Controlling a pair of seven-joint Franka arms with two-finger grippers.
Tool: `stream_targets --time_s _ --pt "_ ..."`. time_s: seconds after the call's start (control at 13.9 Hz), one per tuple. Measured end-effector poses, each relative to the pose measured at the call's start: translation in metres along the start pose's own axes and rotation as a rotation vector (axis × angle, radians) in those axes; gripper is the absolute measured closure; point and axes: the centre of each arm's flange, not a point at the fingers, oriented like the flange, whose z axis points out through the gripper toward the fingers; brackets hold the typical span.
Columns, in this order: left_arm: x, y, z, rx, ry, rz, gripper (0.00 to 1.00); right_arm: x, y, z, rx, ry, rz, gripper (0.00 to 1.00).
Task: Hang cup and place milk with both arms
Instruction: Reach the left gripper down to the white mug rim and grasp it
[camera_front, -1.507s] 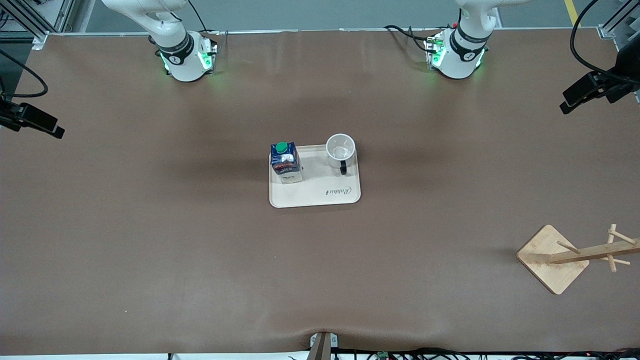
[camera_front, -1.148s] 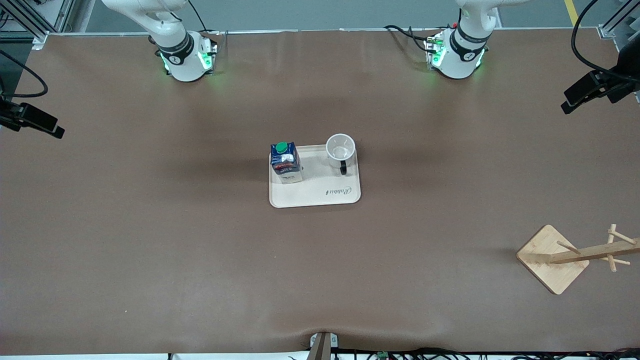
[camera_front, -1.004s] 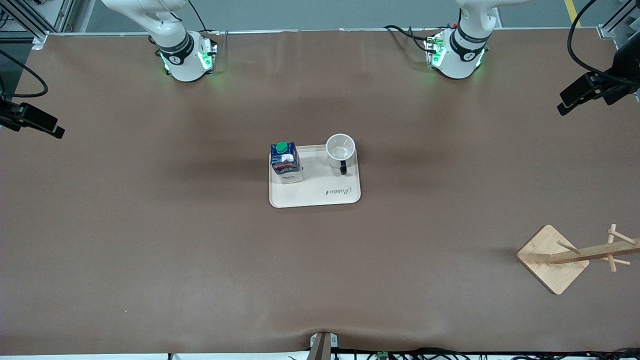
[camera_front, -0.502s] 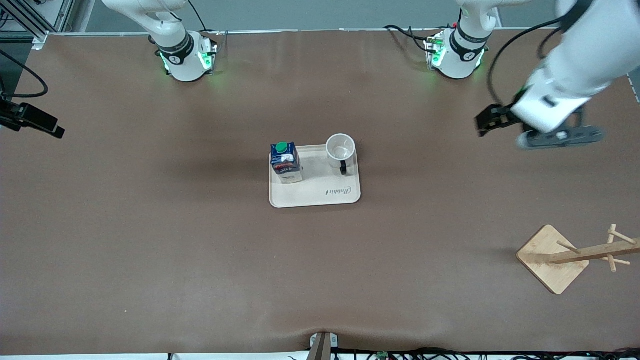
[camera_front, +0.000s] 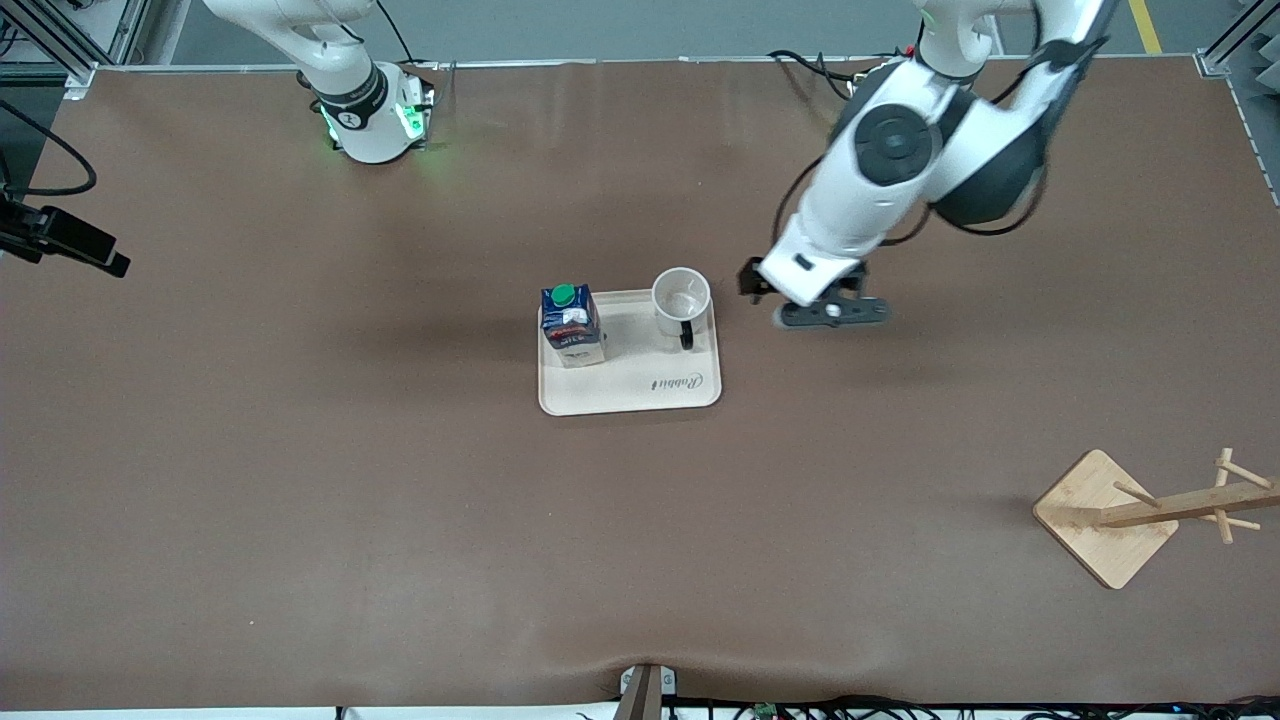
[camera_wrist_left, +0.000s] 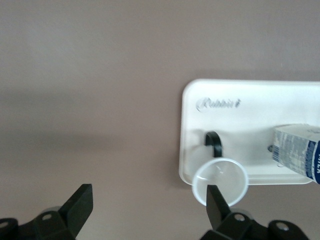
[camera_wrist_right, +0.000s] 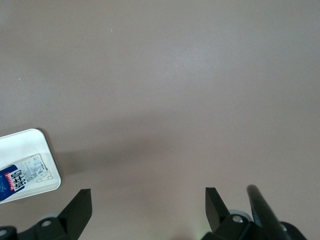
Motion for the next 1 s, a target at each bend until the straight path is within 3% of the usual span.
stream_targets --time_s 0.22,0.29,0.43,0.79,0.86,1.0 --pt "-0.040 0.039 0.071 -0.002 0.002 -0.028 0.04 0.000 0.000 0.000 0.000 0.000 0.000 0.00" --pt "-0.047 0.043 0.093 0.002 -0.002 -0.031 0.10 0.000 0.000 0.000 0.000 0.000 0.000 0.00" --pt "-0.048 0.047 0.127 0.004 -0.008 -0.048 0.24 0.000 0.000 0.000 0.001 0.000 0.000 0.00" --pt "-0.052 0.049 0.182 0.026 -0.023 -0.099 0.36 0.000 0.000 0.000 0.000 -0.003 0.000 0.00" --pt "-0.056 0.052 0.188 0.025 -0.028 -0.110 0.41 -0.001 0.000 0.001 0.000 -0.006 0.000 0.00" --pt "-0.059 0.057 0.188 0.020 -0.027 -0.120 0.63 -0.001 0.000 0.001 0.000 -0.008 0.000 0.00"
